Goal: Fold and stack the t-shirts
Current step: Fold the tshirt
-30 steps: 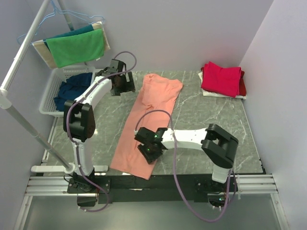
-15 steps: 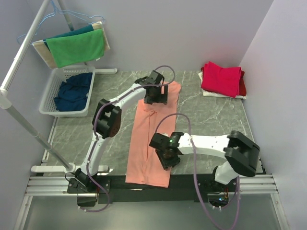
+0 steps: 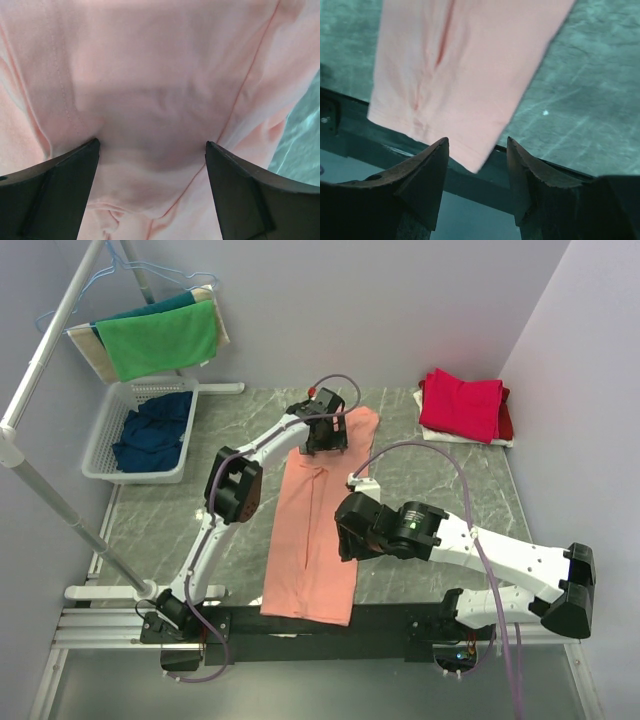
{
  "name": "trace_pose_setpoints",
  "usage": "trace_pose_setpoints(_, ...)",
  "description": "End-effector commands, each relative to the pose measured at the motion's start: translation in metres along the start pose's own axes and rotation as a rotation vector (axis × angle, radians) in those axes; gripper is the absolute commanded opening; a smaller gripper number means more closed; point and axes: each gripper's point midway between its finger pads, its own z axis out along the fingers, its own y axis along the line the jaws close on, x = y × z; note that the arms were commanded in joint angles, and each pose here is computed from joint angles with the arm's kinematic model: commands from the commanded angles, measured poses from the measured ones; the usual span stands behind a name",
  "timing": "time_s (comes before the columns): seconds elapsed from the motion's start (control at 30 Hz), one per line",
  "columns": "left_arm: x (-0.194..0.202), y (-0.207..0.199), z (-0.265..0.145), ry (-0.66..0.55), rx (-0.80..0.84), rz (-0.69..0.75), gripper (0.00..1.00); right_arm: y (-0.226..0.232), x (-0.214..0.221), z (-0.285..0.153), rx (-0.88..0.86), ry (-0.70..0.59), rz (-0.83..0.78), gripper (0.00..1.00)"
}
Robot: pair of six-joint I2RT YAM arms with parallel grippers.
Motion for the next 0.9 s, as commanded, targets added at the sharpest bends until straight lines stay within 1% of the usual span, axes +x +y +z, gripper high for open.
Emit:
trace_pose_setpoints(0.0, 0.010, 0.019, 0.044, -0.008, -0.096, -0.062, 0.93, -0.022, -0.014, -0.017, 0.095, -0.070, 0.051, 0.57)
trace_pose_setpoints(0.2, -0.023, 0.038, 0.060, -0.097, -0.128, -0.188, 0.91, -0.039, -0.027, -0.032, 0.126, -0.128, 0.104, 0.59)
trace_pose_setpoints(0.23, -0.033, 0.050, 0.060, -0.118, -0.148, -0.219, 0.90, -0.041, -0.028, -0.033, 0.128, -0.133, 0.108, 0.59)
trace_pose_setpoints(0.43, -0.071, 0.093, 0.058, -0.189, -0.192, -0.362, 0.89, -0.055, -0.034, -0.035, 0.150, -0.142, 0.147, 0.59)
trace_pose_setpoints(0.53, -0.088, 0.101, 0.058, -0.215, -0.160, -0.396, 0.89, -0.060, -0.037, -0.032, 0.157, -0.135, 0.156, 0.59)
trace_pose_setpoints(0.6, -0.093, 0.097, 0.057, -0.212, -0.118, -0.388, 0.89, -0.062, -0.037, -0.030, 0.160, -0.126, 0.149, 0.59)
trace_pose_setpoints(0.63, -0.104, 0.094, 0.053, -0.240, -0.088, -0.387, 0.90, -0.063, -0.038, -0.028, 0.160, -0.125, 0.150, 0.59)
trace_pose_setpoints(0.67, -0.107, 0.087, 0.050, -0.235, -0.044, -0.359, 0.91, -0.064, -0.039, -0.028, 0.165, -0.125, 0.148, 0.59)
trace_pose_setpoints(0.7, -0.112, 0.083, 0.041, -0.249, -0.019, -0.347, 0.91, -0.064, -0.040, -0.026, 0.169, -0.122, 0.148, 0.59)
trace_pose_setpoints(0.73, -0.123, 0.076, 0.034, -0.288, 0.018, -0.333, 0.93, -0.065, -0.041, -0.024, 0.172, -0.125, 0.151, 0.59)
trace_pose_setpoints(0.77, -0.129, 0.069, 0.027, -0.302, 0.056, -0.296, 0.93, -0.065, -0.043, -0.022, 0.173, -0.124, 0.149, 0.59)
trace_pose_setpoints(0.87, -0.147, 0.064, -0.010, -0.377, 0.085, -0.259, 0.95, -0.064, -0.047, -0.017, 0.168, -0.136, 0.161, 0.60)
